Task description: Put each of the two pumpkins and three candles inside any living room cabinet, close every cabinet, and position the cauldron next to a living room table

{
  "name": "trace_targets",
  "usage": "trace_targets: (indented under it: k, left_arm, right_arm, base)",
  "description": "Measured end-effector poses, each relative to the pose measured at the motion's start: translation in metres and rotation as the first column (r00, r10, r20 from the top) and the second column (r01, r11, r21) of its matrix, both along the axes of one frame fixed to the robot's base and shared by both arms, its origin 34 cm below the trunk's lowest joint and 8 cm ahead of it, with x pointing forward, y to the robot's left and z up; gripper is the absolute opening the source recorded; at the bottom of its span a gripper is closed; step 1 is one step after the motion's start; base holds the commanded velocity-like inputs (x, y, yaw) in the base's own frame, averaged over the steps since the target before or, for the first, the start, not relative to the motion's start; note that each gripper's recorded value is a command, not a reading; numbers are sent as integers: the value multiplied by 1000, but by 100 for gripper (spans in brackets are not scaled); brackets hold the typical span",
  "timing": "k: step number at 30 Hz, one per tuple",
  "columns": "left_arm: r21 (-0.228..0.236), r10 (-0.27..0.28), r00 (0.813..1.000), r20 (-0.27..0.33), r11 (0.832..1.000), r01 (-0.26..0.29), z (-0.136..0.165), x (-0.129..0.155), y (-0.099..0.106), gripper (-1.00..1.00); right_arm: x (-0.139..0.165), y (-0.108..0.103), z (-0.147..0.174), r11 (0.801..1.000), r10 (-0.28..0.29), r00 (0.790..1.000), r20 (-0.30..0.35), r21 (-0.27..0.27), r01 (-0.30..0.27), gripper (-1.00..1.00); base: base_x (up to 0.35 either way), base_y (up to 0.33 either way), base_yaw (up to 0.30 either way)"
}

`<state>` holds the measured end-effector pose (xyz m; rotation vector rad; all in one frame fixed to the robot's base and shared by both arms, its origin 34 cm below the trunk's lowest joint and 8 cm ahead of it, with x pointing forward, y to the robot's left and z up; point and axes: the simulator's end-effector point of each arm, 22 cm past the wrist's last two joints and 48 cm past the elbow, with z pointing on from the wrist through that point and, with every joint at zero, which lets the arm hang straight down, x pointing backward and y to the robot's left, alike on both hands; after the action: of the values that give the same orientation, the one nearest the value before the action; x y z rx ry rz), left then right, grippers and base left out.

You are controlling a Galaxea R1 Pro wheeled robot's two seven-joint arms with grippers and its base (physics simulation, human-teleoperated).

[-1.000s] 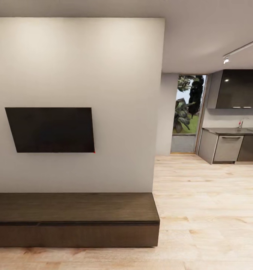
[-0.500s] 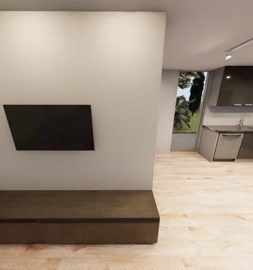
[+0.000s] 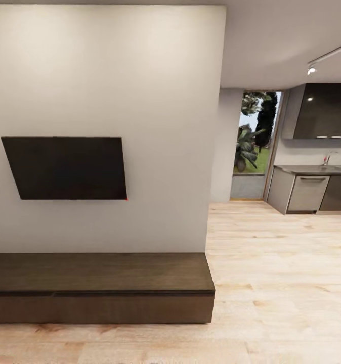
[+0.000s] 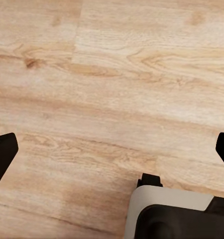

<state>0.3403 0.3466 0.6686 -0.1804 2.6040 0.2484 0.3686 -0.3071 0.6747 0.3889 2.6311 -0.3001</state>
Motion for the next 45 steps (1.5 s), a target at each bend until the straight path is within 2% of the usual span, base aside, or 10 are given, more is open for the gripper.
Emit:
trace_targets:
  k: [26,40,45]
  left_arm:
    - [2,0,999,-49,1000,0,-11,-20,1,100]
    - [8,-2,995,-99,1000,2,-20,-49,5,100]
    - [12,-2,995,-98,1000,4,-22,-60,7,100]
  right_arm:
    - [-27,-1,-15,1000,0,998,-67,-3,0,100]
    - [-78,-2,-31,1000,3,989,-146,-4,-3,100]
    - [-97,-2,-36,1000,10,984,-176,-5,-11,100]
  base:
    - [0,0,0]
    - [0,0,0]
    - [0,0,0]
